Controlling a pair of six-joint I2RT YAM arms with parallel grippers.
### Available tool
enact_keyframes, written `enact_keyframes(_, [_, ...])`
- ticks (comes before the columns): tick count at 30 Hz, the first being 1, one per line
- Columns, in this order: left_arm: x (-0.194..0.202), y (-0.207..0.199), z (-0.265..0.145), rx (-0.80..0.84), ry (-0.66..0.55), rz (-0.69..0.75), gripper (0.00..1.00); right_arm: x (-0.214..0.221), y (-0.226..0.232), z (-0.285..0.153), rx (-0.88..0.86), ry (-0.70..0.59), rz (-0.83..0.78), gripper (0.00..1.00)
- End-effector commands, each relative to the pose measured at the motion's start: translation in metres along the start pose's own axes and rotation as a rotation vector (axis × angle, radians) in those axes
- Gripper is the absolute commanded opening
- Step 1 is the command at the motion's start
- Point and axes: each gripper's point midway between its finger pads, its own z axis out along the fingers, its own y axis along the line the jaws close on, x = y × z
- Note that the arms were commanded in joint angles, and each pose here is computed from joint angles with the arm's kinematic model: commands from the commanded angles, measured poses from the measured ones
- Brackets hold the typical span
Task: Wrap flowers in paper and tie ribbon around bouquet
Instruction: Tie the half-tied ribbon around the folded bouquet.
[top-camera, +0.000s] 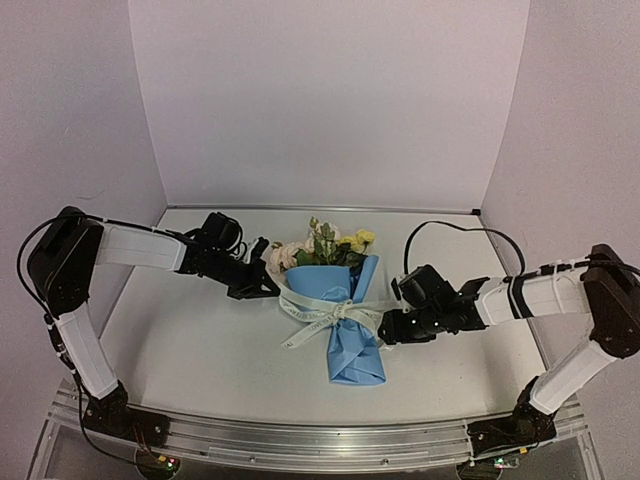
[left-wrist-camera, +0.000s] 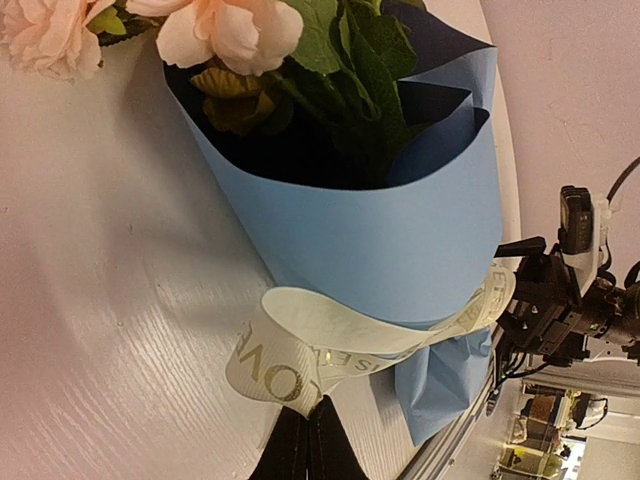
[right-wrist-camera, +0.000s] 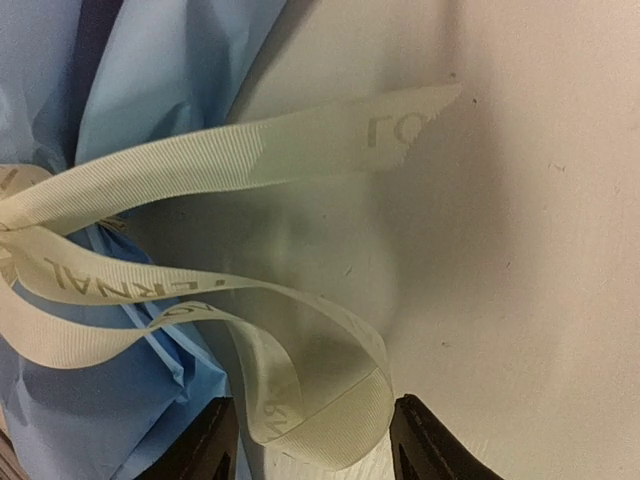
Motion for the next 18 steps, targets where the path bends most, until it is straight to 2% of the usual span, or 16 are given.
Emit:
enact_keyframes(1, [-0.02,0.001,-0.008,-0.002,-0.013,0.022,0.0,-0.029,0.019,-0.014,-0.077,-0.038,-0.155,0.56])
enact_keyframes(8, [-0.022,0.002,-0.004,0.008,0.005,0.01,0.0,-0.035,0.013,-0.006,-0.074,-0.008,-0.247,0.58])
enact_keyframes(18, [-0.026,0.004,0.001,0.007,0.008,-0.008,0.0,-0.033,0.01,0.014,-0.061,0.084,-0.319,0.55])
